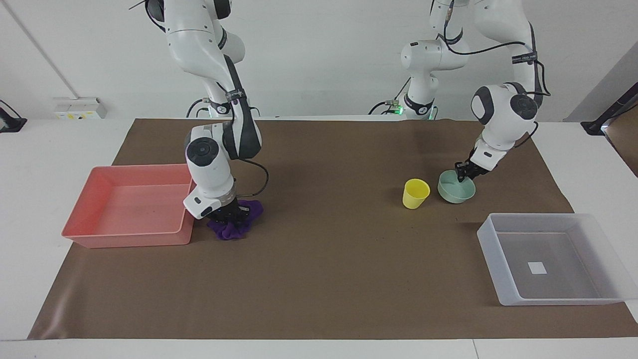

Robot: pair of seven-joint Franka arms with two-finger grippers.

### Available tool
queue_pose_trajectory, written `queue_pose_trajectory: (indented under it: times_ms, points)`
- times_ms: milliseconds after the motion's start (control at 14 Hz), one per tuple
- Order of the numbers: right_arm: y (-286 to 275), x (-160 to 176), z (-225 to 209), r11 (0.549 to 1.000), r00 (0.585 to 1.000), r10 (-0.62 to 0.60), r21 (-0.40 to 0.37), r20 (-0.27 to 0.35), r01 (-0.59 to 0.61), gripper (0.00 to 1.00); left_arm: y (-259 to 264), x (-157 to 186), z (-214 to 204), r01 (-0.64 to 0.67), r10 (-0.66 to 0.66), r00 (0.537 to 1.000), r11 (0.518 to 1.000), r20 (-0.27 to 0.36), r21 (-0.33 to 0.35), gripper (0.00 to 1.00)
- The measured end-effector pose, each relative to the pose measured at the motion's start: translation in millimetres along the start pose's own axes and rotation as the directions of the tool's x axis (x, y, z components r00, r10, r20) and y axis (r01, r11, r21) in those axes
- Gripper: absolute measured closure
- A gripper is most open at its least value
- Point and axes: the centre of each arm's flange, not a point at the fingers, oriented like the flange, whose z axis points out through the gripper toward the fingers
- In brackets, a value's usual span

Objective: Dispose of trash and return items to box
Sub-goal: 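Grasp the purple cloth with the right gripper while the left gripper grasps the bowl, then drop the cloth in the pink bin while the left gripper places the bowl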

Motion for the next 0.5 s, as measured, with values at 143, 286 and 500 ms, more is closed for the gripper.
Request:
queue_pose_trajectory:
  times_ms: [143, 286, 500]
  points:
    - [2.6, 5.1, -6.9, 1.0, 0.999, 0.03, 0.004, -0.015, -0.029, 0.84, 3.3, 3.8, -8.2, -0.002, 0.002, 1.0, 1.0, -0.016, -0.002, 0.9]
    - [9.5, 15.5, -27.9, 0.999, 0.998, 0.05, 0.011, -0.036, -0.049, 0.84, 3.4, 4.9, -21.8, 0.0, 0.0, 1.0, 1.0, 0.005, -0.003, 0.94]
    - [19.9, 25.6, -103.4, 0.998, 0.998, 0.068, 0.014, -0.01, -0.068, 0.84, -0.1, 8.6, -98.0, 0.012, -0.012, 0.999, 1.0, 0.044, -0.007, 0.96]
